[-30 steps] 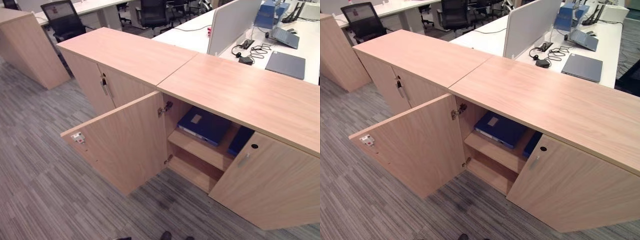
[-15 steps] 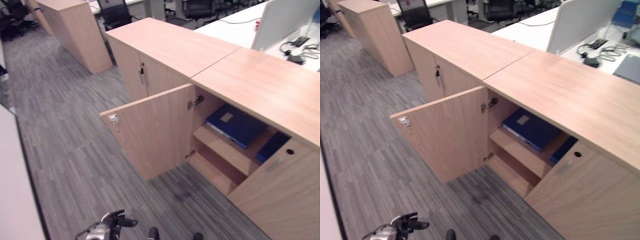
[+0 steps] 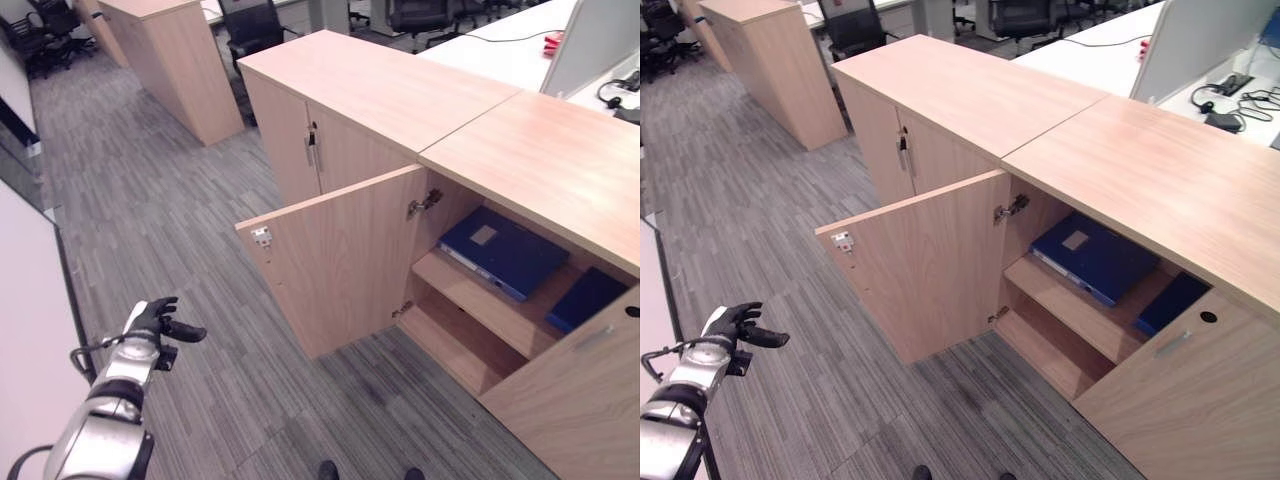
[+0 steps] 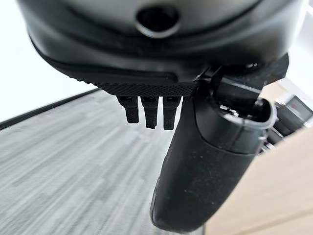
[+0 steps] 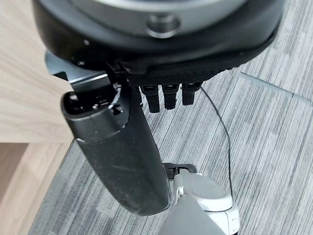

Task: Put the empty folder in the office cabinet

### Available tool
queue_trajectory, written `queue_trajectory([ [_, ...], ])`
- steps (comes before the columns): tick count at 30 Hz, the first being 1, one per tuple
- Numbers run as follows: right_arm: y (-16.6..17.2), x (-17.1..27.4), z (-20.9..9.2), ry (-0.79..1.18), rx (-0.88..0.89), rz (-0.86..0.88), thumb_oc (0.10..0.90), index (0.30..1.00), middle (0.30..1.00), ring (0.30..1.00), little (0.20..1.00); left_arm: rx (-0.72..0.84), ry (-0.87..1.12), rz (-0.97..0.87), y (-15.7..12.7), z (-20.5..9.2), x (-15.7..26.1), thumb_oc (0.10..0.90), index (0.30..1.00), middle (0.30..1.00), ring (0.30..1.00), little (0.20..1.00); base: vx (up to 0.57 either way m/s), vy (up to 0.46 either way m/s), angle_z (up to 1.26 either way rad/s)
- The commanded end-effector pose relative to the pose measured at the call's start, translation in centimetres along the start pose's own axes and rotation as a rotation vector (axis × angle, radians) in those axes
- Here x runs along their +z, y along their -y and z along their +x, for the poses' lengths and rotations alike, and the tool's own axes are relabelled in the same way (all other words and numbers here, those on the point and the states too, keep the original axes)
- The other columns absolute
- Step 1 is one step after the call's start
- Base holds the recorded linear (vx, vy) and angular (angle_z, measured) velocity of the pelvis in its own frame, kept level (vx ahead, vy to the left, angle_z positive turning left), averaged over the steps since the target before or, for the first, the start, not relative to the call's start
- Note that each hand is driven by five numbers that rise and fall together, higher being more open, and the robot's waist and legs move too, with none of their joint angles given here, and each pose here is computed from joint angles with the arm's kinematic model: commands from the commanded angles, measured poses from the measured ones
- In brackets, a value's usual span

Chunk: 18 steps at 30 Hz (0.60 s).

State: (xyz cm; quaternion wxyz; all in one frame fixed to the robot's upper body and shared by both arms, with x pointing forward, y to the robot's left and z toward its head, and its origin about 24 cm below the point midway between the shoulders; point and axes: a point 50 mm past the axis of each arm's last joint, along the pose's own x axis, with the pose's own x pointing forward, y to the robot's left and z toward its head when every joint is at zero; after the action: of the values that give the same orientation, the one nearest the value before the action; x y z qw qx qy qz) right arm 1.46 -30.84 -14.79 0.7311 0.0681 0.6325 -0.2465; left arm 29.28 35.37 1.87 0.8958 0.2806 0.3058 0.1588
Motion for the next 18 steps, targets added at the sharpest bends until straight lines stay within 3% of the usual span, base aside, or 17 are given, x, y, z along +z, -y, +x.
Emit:
queue_trajectory([
  [1,0.9,0.0,-0.2,-0.036,-0.029,-0.019,0.8,0.9,0.9,0.9,0.9,0.101,0.171,-0.06,-2.9,0.3,7.1,0.8,0.9,0.9,0.9,0.9,0.01,0.14,-0.17],
  [8,1.4,2.0,-0.3,0.008,-0.045,0.006,0.8,0.9,0.9,0.9,0.9,0.006,0.331,-0.05,0.0,-0.3,14.1,0.8,0.9,0.9,0.9,0.9,0.0,0.129,-0.32],
  [16,2.7,2.9,-0.7,0.006,-0.077,0.047,0.8,0.9,0.9,0.9,0.9,-0.178,0.445,-0.329,3.0,-1.9,19.5,0.8,0.9,0.9,0.9,0.9,0.0,0.077,-0.2],
  [18,3.0,3.3,-0.8,0.01,-0.087,0.057,0.8,0.9,0.9,0.9,0.9,-0.253,0.51,-0.378,5.0,-2.9,21.5,0.8,0.9,0.9,0.9,0.9,-0.02,0.061,-0.16],
])
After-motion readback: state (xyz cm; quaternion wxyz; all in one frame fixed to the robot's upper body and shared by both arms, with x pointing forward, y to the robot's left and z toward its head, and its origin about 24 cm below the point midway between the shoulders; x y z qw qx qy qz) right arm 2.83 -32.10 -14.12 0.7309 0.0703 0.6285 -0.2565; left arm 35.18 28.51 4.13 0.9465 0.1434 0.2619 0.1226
